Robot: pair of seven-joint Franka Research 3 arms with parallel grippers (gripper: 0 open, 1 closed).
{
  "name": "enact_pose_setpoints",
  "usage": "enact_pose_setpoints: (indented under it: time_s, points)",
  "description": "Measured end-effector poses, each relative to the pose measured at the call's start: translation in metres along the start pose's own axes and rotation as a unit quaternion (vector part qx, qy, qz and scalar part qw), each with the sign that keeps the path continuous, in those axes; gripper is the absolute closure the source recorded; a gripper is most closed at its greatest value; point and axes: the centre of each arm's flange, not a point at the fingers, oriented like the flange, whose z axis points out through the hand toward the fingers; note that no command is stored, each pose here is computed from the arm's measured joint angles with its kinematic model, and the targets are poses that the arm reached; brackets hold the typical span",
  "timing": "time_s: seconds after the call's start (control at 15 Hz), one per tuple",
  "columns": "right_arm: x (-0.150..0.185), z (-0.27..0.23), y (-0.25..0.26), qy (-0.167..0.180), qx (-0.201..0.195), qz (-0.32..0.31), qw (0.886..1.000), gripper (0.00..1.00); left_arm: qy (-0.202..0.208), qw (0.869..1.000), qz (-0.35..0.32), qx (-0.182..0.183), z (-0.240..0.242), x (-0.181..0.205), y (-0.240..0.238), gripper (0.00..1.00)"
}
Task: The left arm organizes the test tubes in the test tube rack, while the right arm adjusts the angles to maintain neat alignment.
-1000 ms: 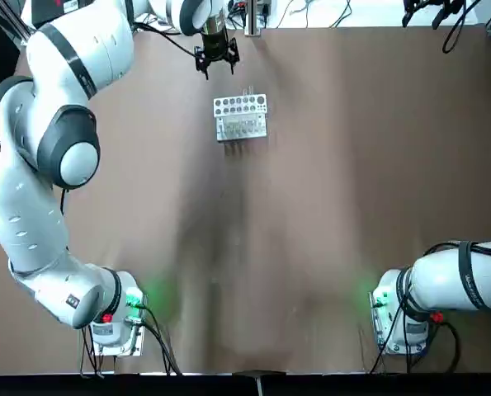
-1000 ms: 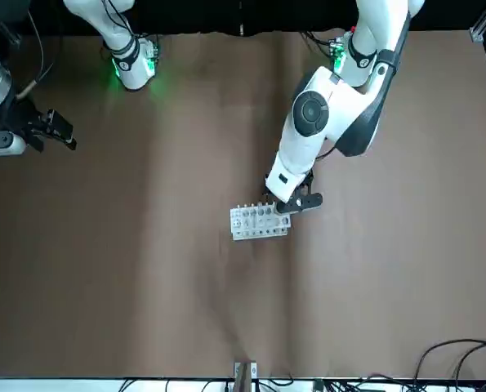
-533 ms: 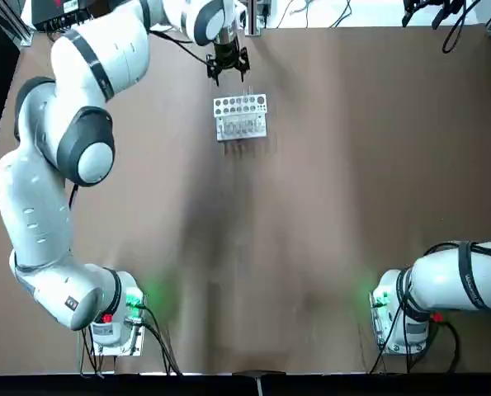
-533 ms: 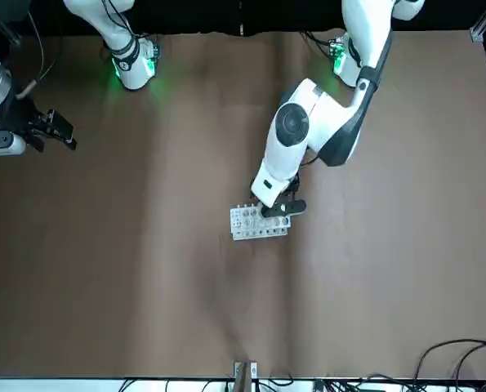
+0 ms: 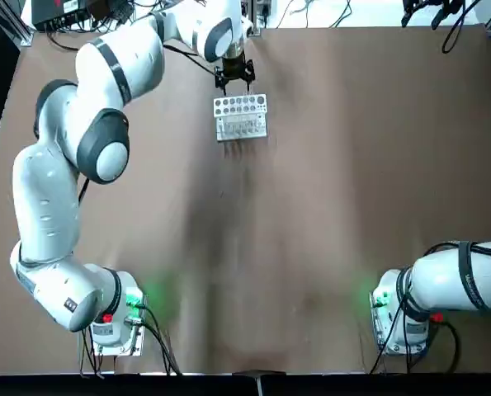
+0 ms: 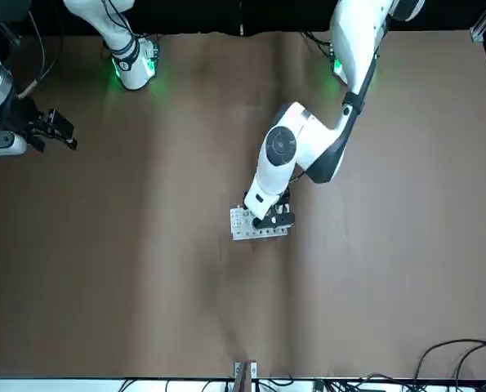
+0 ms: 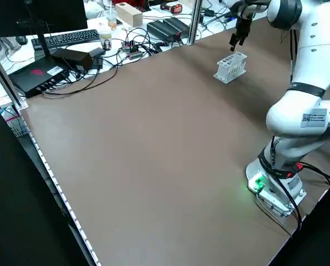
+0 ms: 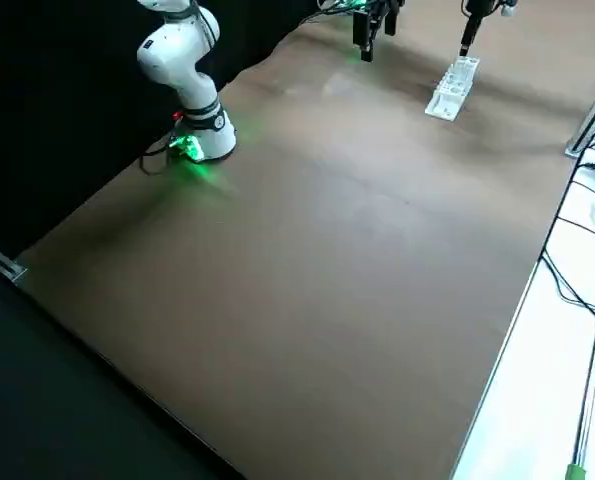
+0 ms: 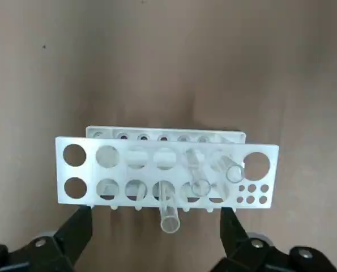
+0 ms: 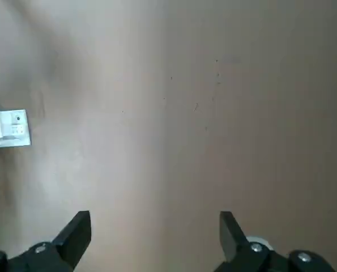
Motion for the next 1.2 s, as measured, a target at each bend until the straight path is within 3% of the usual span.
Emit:
enact_pose_setpoints:
  time_s: [0.2,1.2]
  points:
    - [0.0,0.0,0.0,0.0,0.0,0.0,1.0,0.0,0.005,1.0,0.003,0.017,0.015,-0.008,0.01,0.0]
    - [0.0,0.0,-0.001,0.0,0.0,-0.001,1.0,0.0,-0.008,0.999,-0.036,0.027,0.03,-0.012,0.011,0.01]
